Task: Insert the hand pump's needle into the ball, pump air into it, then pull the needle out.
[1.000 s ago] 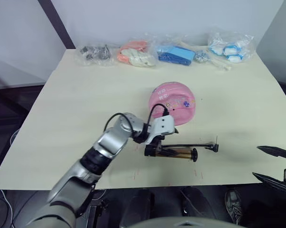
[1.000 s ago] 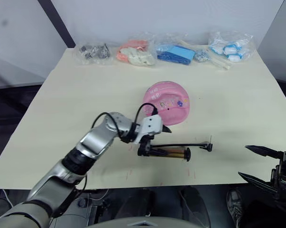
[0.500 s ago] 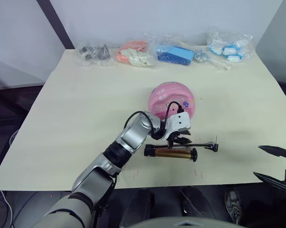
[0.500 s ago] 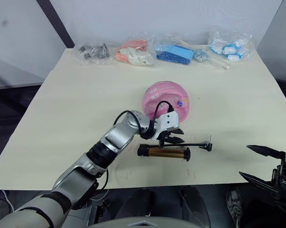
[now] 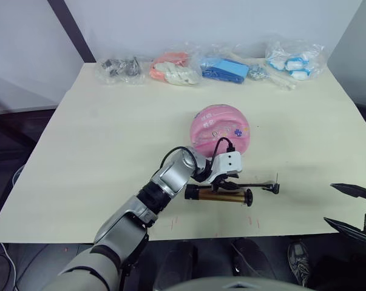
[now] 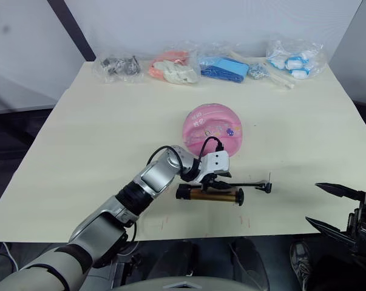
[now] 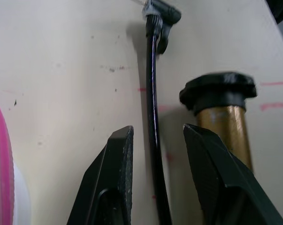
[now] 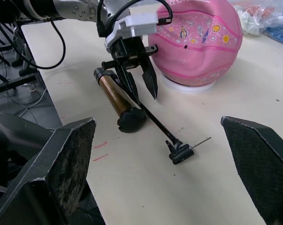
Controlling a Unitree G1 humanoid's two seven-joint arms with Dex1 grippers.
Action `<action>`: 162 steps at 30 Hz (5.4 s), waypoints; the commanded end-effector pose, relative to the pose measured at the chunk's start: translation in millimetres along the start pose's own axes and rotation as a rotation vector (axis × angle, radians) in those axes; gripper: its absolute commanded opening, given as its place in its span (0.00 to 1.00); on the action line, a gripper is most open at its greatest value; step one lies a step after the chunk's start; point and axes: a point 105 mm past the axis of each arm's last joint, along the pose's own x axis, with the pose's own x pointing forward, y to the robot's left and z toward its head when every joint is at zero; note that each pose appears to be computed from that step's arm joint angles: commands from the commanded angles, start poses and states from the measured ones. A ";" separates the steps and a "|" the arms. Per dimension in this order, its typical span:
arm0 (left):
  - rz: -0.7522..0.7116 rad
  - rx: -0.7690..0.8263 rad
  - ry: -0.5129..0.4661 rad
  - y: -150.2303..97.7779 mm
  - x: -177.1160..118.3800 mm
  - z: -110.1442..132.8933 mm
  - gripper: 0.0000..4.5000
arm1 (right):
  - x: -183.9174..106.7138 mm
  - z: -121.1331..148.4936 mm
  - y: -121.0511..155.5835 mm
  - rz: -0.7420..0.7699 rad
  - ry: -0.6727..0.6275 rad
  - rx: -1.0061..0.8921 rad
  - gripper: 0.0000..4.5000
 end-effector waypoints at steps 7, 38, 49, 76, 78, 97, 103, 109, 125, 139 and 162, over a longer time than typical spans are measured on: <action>-0.014 0.019 0.019 0.0 13.6 1.5 0.40 | -2.4 4.8 -2.9 -0.017 -0.009 -0.035 1.00; 0.067 -0.039 -0.192 -15.4 -5.9 13.6 0.00 | 22.3 -7.9 -5.3 -0.251 -0.014 0.204 1.00; 0.103 -0.043 -0.373 -26.2 -22.1 27.3 0.00 | 50.4 8.8 -7.8 -0.403 -0.096 0.493 1.00; 0.162 -0.098 -0.488 -15.8 -25.2 40.5 0.00 | 107.0 26.8 -14.9 -0.457 -0.332 0.801 1.00; 0.160 -0.099 -0.489 -15.7 -25.1 40.7 0.00 | 106.8 26.7 -15.4 -0.459 -0.328 0.794 1.00; 0.142 -0.119 -0.506 -17.8 -23.9 42.0 0.00 | 107.0 27.6 -18.8 -0.477 -0.338 0.781 1.00; 0.142 -0.119 -0.502 -18.1 -23.2 40.0 0.00 | 106.6 30.5 -20.1 -0.484 -0.339 0.764 0.49; 0.147 -0.120 -0.494 -16.4 -23.1 36.5 0.00 | 105.6 32.3 -19.2 -0.477 -0.330 0.751 0.08; 0.166 -0.119 -0.491 -13.1 -30.2 30.7 0.42 | 104.9 31.6 -13.1 -0.436 -0.263 0.658 0.08; 0.264 0.019 -0.581 -12.0 -104.0 36.6 0.99 | 101.4 44.5 2.4 -0.265 -0.195 0.279 0.08; 0.565 0.030 -0.493 77.6 -168.2 40.3 0.99 | 110.5 48.8 8.8 -0.098 -0.108 0.032 0.08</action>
